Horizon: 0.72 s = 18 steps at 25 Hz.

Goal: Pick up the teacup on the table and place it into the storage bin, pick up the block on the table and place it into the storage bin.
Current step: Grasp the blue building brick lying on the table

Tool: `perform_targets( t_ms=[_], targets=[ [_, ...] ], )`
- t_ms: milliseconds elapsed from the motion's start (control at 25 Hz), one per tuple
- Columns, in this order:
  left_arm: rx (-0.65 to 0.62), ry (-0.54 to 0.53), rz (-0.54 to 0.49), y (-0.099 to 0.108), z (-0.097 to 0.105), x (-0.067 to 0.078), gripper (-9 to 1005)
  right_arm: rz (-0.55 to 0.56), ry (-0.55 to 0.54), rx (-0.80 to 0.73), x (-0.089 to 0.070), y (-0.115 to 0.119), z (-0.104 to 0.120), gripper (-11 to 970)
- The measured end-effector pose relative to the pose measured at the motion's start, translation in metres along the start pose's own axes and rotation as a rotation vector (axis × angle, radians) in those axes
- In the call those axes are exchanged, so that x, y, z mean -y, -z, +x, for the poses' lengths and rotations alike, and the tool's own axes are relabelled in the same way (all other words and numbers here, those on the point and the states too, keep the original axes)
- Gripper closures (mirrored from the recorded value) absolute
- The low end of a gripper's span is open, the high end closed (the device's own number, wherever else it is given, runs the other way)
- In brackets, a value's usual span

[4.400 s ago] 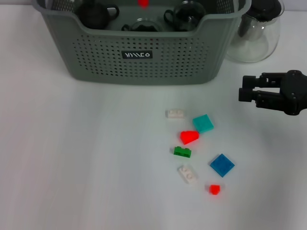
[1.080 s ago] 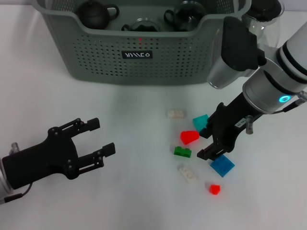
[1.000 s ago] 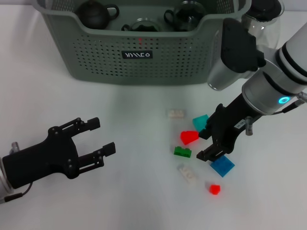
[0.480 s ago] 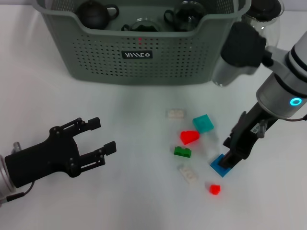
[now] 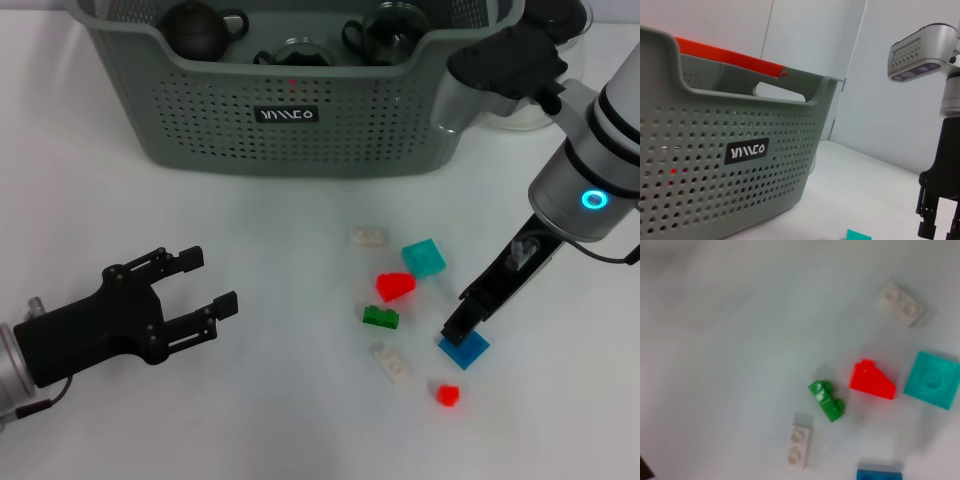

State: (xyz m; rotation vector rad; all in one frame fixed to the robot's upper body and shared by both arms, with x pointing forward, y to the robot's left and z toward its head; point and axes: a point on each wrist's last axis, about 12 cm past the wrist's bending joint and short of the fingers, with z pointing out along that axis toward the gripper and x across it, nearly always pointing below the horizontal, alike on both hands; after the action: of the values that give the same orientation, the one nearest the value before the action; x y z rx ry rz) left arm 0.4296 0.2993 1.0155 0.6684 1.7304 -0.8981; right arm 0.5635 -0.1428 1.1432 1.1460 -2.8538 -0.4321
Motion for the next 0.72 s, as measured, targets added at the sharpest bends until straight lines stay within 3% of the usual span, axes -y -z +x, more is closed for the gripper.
perform_targets(
  t_ms=[240,720],
  targets=[
    [-0.020,0.003,-0.030,0.000,0.003,-0.004,235,0.014,-0.082,0.006,0.001,-0.004,0.001,365],
    [-0.032,0.001,-0.043,-0.002,0.003,-0.007,235,0.068,-0.023,-0.026,-0.009,-0.018,-0.002,365]
  ],
)
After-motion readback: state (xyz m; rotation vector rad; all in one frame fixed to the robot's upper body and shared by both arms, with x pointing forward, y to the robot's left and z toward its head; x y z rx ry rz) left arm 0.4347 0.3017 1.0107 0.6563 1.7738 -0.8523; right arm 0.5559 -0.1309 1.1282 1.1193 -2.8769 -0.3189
